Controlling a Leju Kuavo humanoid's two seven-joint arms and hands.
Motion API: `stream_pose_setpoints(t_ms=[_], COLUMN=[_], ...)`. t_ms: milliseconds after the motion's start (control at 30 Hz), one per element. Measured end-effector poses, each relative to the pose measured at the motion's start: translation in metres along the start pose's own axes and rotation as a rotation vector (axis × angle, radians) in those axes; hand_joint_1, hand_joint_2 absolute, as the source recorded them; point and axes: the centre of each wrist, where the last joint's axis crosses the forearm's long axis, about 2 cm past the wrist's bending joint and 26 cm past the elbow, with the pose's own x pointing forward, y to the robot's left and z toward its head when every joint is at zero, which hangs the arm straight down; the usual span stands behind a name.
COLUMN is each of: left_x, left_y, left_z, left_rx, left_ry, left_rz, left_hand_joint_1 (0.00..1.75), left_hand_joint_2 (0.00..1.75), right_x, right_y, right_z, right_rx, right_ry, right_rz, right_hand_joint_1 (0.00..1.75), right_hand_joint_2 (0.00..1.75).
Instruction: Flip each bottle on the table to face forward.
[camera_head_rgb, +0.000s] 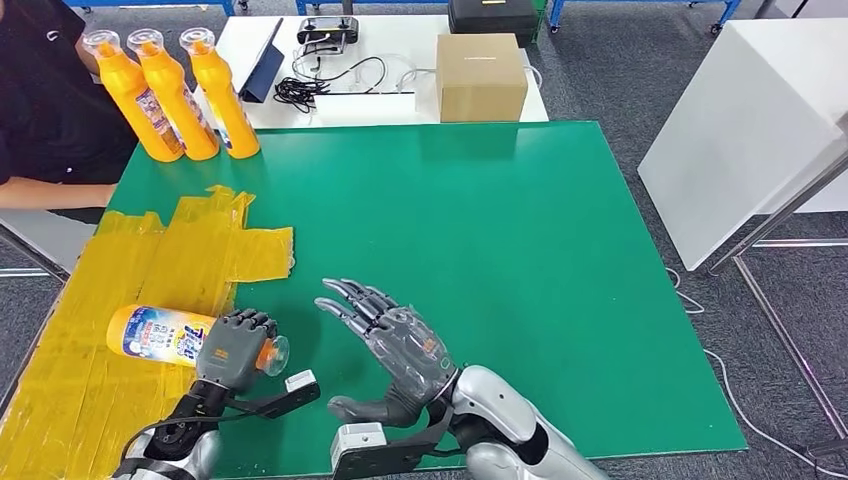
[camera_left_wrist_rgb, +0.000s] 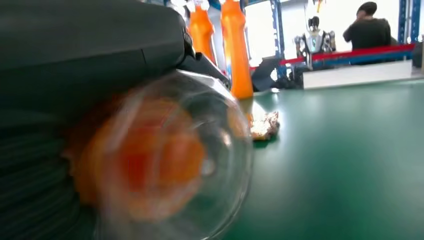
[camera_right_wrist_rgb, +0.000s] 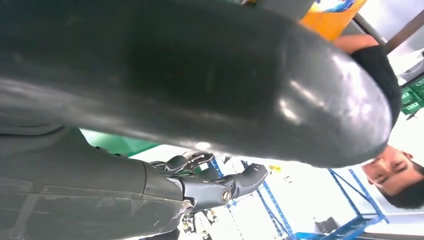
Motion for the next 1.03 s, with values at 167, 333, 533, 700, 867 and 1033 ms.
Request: stream_pose_setpoints(t_ms=[167,333,533,700,867,1033], left_x=[-0.01,-0.018,-0.023,-0.024,-0.025,-0.023], left_y=[-0.011,-0.015,-0.018,-0.02,-0.02,-0.013], left_z=[-0.009,-0.012,-0.011,-0.007,0.0,0.01], left_rx=[-0.07,-0.1,-0.121,-0.103,-0.083,0.001], left_ry=[0.037,0.05,0.07,0.064,0.054,0.044], left_rz=[-0.046,-0.074,-0.094,-0.062,0.034,0.401], left_hand_joint_1=[0.0,0.0,0.0,0.0,0.0,0.0], left_hand_joint_2=[0.0,0.0,0.0,0.0,0.0,0.0], right_x=[0.003,0.004,0.005,0.006,0.006,0.005], right_y=[-0.002,-0.002,-0.002,-0.001,0.0,0.002], right_z=[-0.005,-0.007,-0.007,-0.008,-0.007,-0.006], right_rx=[0.011,0.011,0.012,0.015,0.018,0.021], right_ry=[-0.015,-0.02,-0.024,-0.027,-0.029,-0.024], right_rz=[-0.006,-0.007,-0.01,-0.011,-0.011,-0.004], right_hand_joint_1=[0.0,0.0,0.0,0.0,0.0,0.0], right_hand_joint_2=[0.0,0.0,0.0,0.0,0.0,0.0])
